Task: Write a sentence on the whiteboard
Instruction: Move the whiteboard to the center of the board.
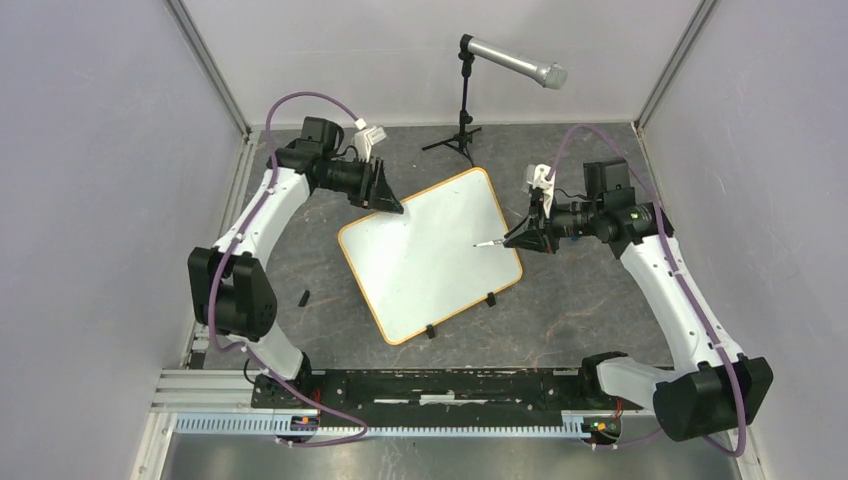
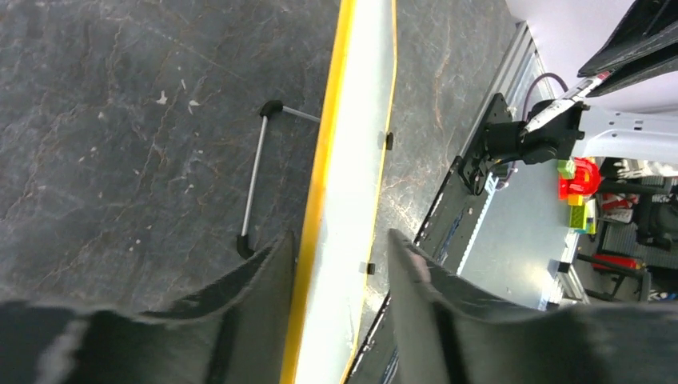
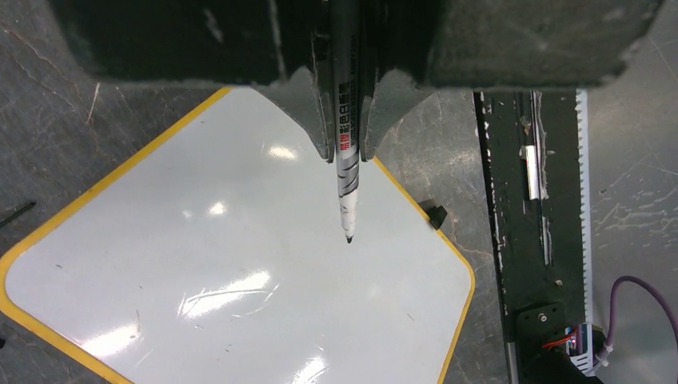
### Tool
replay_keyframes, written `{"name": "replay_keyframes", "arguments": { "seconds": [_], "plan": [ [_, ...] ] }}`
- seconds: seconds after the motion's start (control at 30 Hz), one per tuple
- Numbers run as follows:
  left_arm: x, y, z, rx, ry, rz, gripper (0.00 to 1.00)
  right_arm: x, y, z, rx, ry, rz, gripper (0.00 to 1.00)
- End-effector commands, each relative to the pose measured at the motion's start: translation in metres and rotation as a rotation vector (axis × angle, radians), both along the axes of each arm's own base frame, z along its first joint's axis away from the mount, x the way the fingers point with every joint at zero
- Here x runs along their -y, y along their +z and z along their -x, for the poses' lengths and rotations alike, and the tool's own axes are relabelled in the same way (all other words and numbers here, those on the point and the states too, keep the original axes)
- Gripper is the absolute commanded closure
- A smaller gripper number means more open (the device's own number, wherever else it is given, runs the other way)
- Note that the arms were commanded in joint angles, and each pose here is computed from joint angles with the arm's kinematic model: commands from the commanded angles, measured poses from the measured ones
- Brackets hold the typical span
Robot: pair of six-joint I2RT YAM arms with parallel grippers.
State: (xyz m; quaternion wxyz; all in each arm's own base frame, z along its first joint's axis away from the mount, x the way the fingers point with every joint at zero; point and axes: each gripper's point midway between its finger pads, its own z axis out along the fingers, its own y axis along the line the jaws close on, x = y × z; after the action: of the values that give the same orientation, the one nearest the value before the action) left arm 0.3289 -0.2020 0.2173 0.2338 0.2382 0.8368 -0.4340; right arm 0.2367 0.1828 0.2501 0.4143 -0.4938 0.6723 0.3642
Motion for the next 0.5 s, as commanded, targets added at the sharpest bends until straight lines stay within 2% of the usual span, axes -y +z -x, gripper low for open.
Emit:
{"name": "replay_keyframes", "arguments": {
  "seconds": [0.0,0.2,0.47],
  "plan": [
    [0.018,0.011,0.003,0.027,-0.047,0.069,0.54,-0.009,0.008,0.010,0.029,0.032,-0.021,1.00],
    [0.030,0.002,0.014,-0.016,-0.099,0.088,0.82,-0.025,0.006,0.013,0.029,0.079,-0.019,1.00],
    [0.056,-0.017,0.027,-0.090,-0.191,0.095,0.97,-0.050,0.005,0.013,0.038,0.122,-0.024,1.00]
  ]
}}
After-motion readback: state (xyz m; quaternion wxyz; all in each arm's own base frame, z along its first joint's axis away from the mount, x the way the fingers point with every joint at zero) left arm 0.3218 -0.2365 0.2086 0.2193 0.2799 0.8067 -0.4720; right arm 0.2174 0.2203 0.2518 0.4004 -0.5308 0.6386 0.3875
